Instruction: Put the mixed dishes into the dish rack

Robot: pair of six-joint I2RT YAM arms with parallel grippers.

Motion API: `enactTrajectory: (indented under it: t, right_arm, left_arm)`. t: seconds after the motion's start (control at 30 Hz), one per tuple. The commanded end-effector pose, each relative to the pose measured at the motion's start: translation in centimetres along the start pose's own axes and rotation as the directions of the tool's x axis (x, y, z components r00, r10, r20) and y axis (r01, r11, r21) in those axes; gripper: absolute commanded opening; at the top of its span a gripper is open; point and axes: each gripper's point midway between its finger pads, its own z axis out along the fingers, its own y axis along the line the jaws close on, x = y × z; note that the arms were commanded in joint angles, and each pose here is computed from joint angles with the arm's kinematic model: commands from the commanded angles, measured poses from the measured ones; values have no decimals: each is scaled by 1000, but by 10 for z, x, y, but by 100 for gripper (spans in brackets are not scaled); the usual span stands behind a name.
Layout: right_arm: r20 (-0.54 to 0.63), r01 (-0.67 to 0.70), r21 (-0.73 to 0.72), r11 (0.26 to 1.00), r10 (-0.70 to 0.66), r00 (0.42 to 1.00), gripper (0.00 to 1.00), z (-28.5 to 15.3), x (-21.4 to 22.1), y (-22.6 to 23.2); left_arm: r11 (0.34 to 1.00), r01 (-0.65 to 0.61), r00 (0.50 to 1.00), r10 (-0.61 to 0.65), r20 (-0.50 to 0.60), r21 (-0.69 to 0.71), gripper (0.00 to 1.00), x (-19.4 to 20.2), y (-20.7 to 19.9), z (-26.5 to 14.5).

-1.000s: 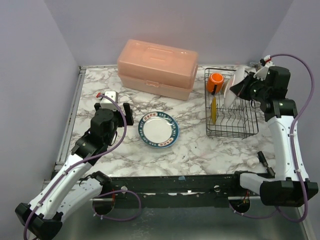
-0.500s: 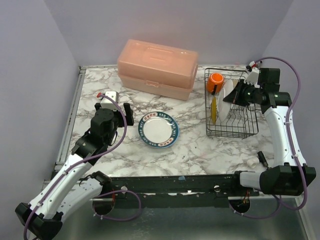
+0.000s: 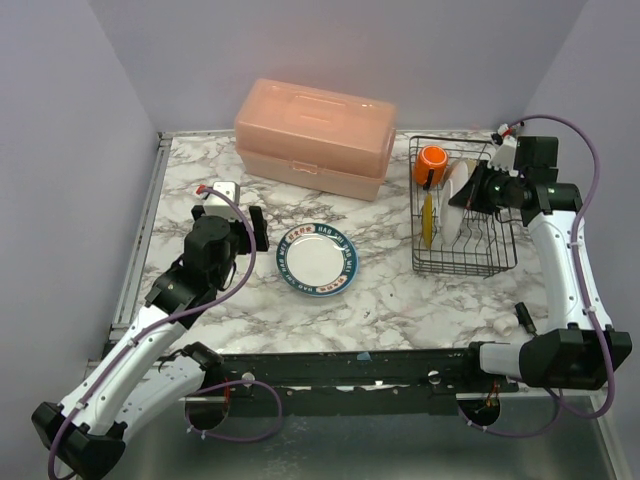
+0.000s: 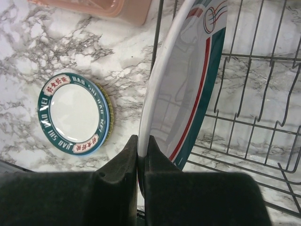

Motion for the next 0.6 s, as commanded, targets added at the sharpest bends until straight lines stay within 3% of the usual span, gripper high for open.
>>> enactTrajectory:
  t: [0.0, 0.17, 0.37, 0.57]
  right_arm:
    - [6, 10, 76, 997, -11, 1000, 6, 5, -4, -16]
    - [-12, 6, 89, 996, -5, 1000, 23, 11, -1, -20]
    - [7, 33, 142, 989, -35, 999, 56, 7, -4, -25]
    - [-1, 55, 111, 992, -56, 998, 64, 12, 4, -16]
  left_arm:
    - [1000, -3, 1000, 3, -2, 29, 85, -5, -7, -1]
    - [1000, -5, 1000, 6, -8, 28, 85, -3, -7, 0]
    - [1000, -8, 1000, 8, -14, 28, 85, -3, -7, 1]
    - [999, -10, 1000, 11, -23, 30, 85, -1, -9, 3]
